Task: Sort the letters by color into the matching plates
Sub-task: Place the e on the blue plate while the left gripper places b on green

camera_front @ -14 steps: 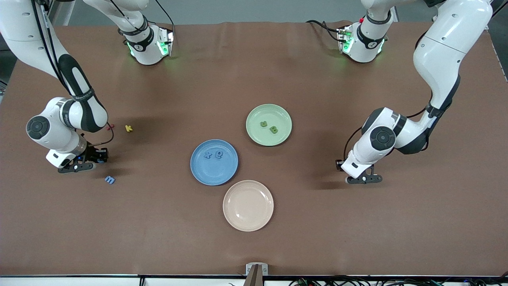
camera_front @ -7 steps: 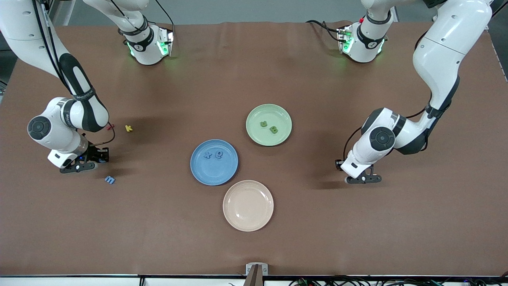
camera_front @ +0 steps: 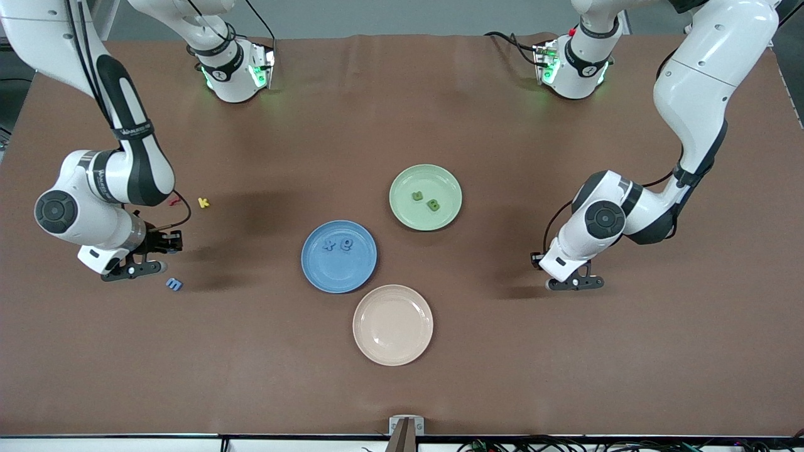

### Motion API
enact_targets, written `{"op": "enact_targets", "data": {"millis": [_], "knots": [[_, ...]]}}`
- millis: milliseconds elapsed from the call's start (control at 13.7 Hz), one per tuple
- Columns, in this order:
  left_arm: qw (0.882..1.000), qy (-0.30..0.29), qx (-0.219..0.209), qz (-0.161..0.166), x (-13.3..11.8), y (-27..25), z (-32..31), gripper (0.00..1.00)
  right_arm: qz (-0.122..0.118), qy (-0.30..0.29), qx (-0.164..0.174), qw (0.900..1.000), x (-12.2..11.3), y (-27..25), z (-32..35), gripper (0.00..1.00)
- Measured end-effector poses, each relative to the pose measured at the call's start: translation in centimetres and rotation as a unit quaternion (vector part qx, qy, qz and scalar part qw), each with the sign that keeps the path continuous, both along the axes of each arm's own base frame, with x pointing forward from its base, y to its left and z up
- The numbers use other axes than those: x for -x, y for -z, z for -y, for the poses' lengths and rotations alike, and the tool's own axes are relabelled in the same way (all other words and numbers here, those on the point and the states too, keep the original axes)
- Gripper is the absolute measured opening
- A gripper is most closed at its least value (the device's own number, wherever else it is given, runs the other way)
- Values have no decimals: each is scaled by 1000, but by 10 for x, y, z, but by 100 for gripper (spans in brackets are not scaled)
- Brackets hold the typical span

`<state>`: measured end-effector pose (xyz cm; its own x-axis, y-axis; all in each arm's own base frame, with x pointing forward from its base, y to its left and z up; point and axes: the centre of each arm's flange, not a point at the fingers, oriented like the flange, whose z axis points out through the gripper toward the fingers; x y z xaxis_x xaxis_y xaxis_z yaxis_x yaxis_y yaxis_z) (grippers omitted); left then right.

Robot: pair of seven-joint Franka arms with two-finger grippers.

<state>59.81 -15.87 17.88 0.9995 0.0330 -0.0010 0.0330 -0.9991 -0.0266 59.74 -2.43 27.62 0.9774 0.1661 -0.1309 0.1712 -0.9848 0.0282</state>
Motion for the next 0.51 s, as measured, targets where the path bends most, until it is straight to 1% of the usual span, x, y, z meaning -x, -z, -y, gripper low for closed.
{"op": "enact_targets", "data": {"millis": [146,220,366,512], "knots": [[1000,0,0,0,0,0,0,43,-3,20,-4,1000,-9,-16,-41,35],[1000,0,0,0,0,0,0,41,-2,34,-7,999,-11,-23,-65,35],[1000,-1,1,1,0,0,0,36,10,66,-10,998,-13,-35,-124,35],[1000,-1,1,2,-1,-1,0,36,20,98,-14,995,-7,-43,-188,35]]}}
